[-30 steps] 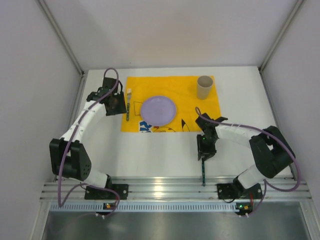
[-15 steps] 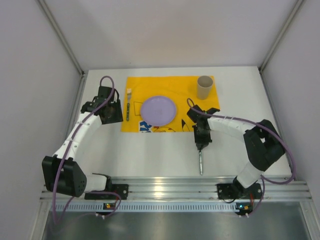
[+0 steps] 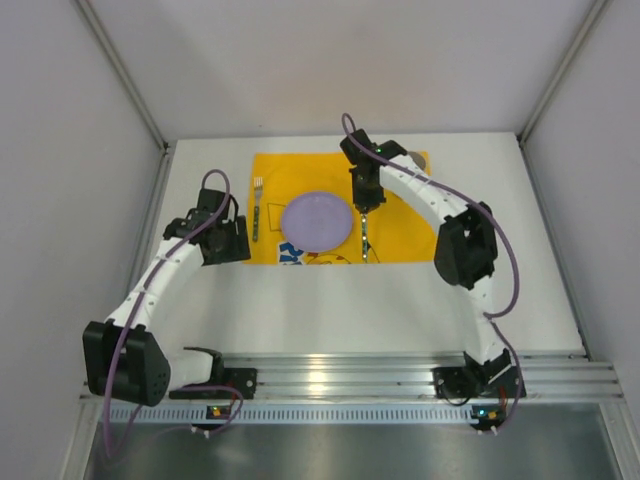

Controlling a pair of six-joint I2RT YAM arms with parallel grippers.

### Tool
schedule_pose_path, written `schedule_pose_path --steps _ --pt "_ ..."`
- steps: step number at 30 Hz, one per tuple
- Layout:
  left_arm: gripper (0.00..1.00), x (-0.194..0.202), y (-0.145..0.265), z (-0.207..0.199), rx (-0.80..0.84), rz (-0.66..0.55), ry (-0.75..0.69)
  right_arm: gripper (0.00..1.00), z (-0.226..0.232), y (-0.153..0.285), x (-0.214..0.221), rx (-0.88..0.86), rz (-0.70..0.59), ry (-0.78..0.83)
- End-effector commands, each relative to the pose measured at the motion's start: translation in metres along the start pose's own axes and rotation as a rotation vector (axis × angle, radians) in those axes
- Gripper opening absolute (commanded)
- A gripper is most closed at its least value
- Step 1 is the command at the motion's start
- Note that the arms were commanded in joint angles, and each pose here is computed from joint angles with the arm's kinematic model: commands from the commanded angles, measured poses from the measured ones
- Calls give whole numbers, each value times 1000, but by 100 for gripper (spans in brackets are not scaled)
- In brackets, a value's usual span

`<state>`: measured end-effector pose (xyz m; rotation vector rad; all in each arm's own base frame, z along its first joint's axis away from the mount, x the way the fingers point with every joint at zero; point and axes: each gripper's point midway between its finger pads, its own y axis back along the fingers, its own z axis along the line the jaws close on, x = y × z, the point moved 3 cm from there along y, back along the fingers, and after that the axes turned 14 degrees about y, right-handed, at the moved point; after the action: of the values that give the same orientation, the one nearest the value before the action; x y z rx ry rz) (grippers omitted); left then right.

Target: Set the dinner table for one person

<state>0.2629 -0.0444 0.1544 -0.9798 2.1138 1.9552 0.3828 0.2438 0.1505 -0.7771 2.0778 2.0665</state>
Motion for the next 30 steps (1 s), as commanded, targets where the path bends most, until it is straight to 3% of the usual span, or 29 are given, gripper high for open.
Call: schedule_pose_path --steps 1,3,12,14,15,16,19,24,26,30 --pt "70 -4 7 -4 47 -51 5 0 -19 -25 -17 66 67 24" --pt "70 -3 8 -2 39 -49 11 0 -26 -27 -37 74 38 9" --pt "69 1 8 -2 46 -39 24 0 -58 -77 -46 94 53 -19" --pt "70 1 9 -2 46 -43 29 13 -56 -74 -56 75 2 1" --pt "71 1 10 -3 46 -41 29 26 -56 -77 -52 69 6 21" --pt "71 -1 11 -4 49 -44 31 53 -55 -63 -60 54 -38 23" --pt "73 -7 15 -4 40 -59 38 75 -49 -40 -73 -7 -134 31" --pt "74 -16 23 -8 45 -81 64 84 -33 8 -75 -93 -242 47" --pt "74 -21 28 -11 56 -96 77 85 -26 46 -77 -135 -317 53" --pt "74 -25 36 -14 75 -116 89 86 -22 82 -40 -135 -356 78"
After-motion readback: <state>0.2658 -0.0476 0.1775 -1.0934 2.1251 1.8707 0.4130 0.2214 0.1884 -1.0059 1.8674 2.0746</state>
